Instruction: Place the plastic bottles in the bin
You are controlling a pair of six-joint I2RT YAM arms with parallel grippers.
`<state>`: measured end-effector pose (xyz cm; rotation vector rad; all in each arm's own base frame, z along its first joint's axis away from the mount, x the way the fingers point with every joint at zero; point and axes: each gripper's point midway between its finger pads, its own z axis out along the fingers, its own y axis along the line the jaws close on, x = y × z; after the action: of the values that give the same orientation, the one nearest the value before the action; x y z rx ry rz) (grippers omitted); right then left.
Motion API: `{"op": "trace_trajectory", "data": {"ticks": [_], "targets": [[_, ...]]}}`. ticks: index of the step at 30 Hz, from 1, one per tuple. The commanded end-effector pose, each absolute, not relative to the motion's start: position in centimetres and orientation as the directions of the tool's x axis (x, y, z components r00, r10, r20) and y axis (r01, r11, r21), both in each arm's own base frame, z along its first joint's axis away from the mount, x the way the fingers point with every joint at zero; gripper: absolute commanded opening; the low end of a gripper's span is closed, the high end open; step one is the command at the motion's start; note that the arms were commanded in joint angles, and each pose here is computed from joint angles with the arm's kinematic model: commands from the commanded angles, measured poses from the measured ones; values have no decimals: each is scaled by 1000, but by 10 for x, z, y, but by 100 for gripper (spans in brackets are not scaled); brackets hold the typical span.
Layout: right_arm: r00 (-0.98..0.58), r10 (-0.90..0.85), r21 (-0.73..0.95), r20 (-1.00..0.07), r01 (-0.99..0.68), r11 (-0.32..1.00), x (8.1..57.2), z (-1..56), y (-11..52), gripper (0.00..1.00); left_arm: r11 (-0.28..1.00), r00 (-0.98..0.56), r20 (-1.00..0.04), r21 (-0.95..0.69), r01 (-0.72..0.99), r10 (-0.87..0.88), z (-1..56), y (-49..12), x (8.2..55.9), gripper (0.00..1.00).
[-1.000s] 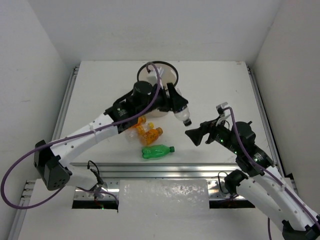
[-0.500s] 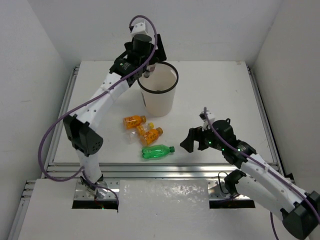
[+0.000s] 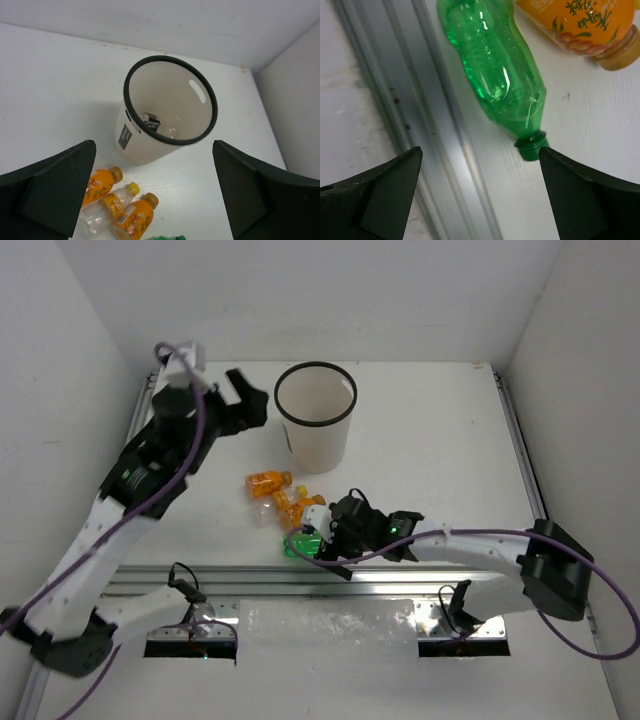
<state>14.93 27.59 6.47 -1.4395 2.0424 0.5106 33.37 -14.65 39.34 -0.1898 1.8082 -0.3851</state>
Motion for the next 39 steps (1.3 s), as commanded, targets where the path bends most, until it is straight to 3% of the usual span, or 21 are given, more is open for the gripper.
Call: {"op": "trace_trajectory", "data": {"ticks": [1, 5, 11, 15, 19, 22, 27, 30, 34, 39], "targets": [[-27, -734, -266, -679, -922, 280, 195, 88, 303, 99, 921, -261, -903, -377, 98, -342, 373, -131, 300, 100], [60, -760, -340, -647, -915, 217, 212, 82, 320, 98, 930, -270, -912, -350, 113, -310, 345, -117, 274, 100], [33, -832, -286, -554, -946, 153, 211, 40, 326, 91, 938, -330, -907, -319, 134, -261, 315, -117, 261, 100], [-16, -834, -187, -551, -972, 142, 192, 24, 324, 74, 936, -333, -905, -324, 140, -263, 309, -115, 255, 100], [-36, -794, -141, -607, -978, 152, 177, 33, 321, 44, 931, -339, -901, -335, 144, -272, 305, -114, 250, 100], [-35, -734, -121, -678, -980, 159, 166, 49, 321, 38, 916, -368, -888, -359, 178, -277, 299, -122, 245, 100], [-75, -463, -90, -883, -942, 324, 167, 132, 323, 33, 773, -479, -840, -474, 421, -254, 292, -176, 221, 100], [-180, -290, -11, -940, -834, 552, 194, 180, 306, 27, 706, -492, -826, -520, 481, -274, 297, -189, 212, 100], [-176, -116, 41, -978, -699, 714, 234, 256, 280, 28, 799, -414, -819, -531, 282, -398, 295, -151, 227, 100], [-171, -100, 21, -980, -591, 806, 311, 315, 261, 29, 862, -464, -806, -482, 155, -367, 256, -137, 236, 100]]}}
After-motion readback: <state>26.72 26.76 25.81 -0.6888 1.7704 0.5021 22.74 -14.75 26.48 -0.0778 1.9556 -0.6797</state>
